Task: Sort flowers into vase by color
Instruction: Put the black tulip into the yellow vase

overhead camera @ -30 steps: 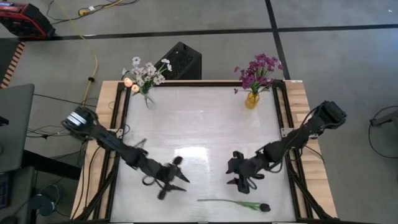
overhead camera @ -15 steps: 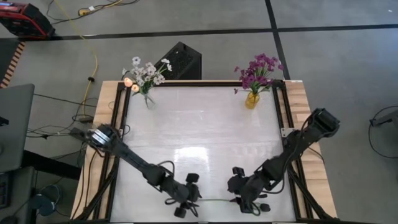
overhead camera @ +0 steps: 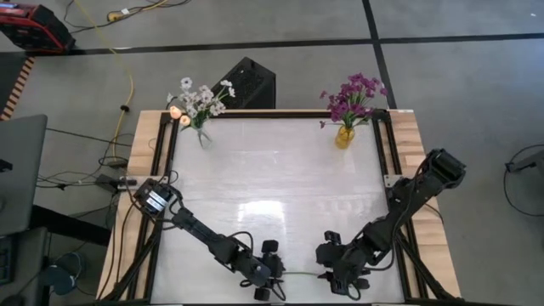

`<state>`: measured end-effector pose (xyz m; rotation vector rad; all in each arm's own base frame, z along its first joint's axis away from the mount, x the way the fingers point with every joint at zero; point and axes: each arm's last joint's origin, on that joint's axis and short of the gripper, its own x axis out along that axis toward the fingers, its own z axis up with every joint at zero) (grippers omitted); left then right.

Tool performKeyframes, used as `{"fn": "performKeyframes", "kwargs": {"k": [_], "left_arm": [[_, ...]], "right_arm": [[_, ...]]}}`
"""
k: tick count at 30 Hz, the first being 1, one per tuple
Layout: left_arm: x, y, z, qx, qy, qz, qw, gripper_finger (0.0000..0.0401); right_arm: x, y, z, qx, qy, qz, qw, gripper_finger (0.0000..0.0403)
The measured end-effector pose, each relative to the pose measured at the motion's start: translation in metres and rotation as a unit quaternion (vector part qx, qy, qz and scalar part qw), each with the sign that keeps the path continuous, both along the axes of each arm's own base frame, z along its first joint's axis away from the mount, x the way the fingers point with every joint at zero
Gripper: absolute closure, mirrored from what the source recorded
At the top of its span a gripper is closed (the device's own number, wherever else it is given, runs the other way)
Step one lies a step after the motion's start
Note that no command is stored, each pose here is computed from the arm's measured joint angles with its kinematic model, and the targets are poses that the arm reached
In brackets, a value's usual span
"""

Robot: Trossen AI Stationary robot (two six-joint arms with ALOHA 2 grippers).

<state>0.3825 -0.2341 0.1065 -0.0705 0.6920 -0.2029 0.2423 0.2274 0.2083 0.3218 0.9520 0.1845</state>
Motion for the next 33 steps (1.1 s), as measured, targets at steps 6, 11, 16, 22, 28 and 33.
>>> {"fn": "performKeyframes", "kwargs": {"k": [6,11,16,22,28,33], "left_arm": [[-0.002,0.002,-0.003,0.010,0.014,0.008,1.000,0.0249],[-0.003,0.003,-0.004,0.024,0.022,0.013,0.999,0.0324],[-0.003,0.007,-0.002,0.038,0.026,0.019,0.999,0.0392],[-0.013,0.019,0.015,0.111,0.054,0.023,0.992,0.0399],[-0.035,0.041,0.044,0.220,0.076,0.080,0.969,0.0400],[-0.064,0.065,0.055,0.208,0.053,0.098,0.972,0.0401]], "right_arm": [[-0.006,0.002,-0.002,-0.019,0.007,0.017,1.000,0.0154],[-0.006,0.001,-0.003,-0.033,0.008,0.011,0.999,0.0154],[-0.011,0.003,-0.004,-0.046,0.007,0.014,0.999,0.0154],[-0.012,0.005,-0.003,-0.061,-0.011,0.021,0.998,0.0154],[-0.014,-0.002,0.016,-0.089,-0.065,0.028,0.994,0.0154],[-0.020,-0.011,0.045,-0.105,-0.137,0.028,0.985,0.0154]]}}
